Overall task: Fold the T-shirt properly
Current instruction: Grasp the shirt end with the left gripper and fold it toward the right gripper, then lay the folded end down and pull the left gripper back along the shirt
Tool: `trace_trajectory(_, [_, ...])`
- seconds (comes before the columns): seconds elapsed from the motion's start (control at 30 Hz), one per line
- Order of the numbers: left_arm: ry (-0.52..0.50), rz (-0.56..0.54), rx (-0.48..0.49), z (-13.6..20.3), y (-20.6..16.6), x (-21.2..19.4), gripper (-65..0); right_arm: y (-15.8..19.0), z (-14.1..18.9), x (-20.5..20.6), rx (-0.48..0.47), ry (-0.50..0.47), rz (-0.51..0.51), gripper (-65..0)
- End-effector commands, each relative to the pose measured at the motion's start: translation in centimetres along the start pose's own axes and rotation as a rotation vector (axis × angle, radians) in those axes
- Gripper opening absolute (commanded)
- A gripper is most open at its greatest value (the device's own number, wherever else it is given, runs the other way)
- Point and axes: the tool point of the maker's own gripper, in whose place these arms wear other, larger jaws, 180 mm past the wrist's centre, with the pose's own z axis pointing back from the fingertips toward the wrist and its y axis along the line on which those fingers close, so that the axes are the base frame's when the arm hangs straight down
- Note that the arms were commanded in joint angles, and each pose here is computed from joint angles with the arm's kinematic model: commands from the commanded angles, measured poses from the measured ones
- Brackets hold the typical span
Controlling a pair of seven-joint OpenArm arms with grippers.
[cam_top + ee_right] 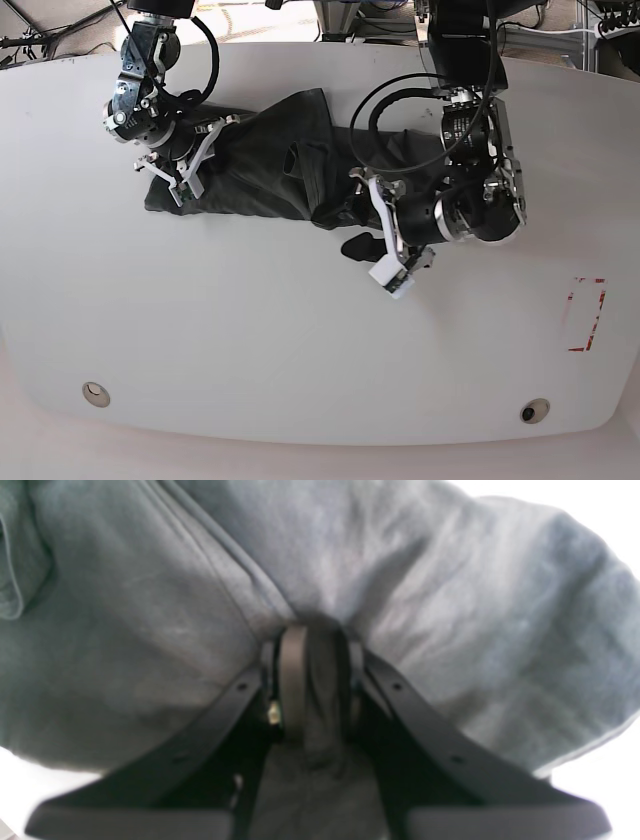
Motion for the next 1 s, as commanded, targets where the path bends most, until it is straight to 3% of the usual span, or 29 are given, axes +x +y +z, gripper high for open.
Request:
trace_trajectory(0.0, [-0.014,-0.002,0.098,2.8,3.4,0.2,-26.4,-0.3,0.3,1.0,-0.008,-0.027,0.011,-54.7])
trace_trajectory(0.13, [0.013,0.076,0.182,5.4,7.2,-2.1,-26.4,-0.4,0.3,1.3,-0.010,-0.032,0.013,-54.7])
trace_trajectory(0.37, [0.064,0.149,0.172,5.9,8.7,-4.6,-26.4,-0.4,0.3,1.4,-0.012,-0.036,0.016,-54.7])
trace_trajectory(0.63, [0.054,0.229,-0.035,2.5,5.7,-5.6,-26.5,-0.5,0.2,1.5,-0.009,-0.036,0.013,-54.7])
trace_trajectory(0.97, [0.130,0.188,-0.298,-1.7,-1.0,-6.1,-26.5,-0.5,0.2,1.5,-0.012,-0.033,0.015,-54.7])
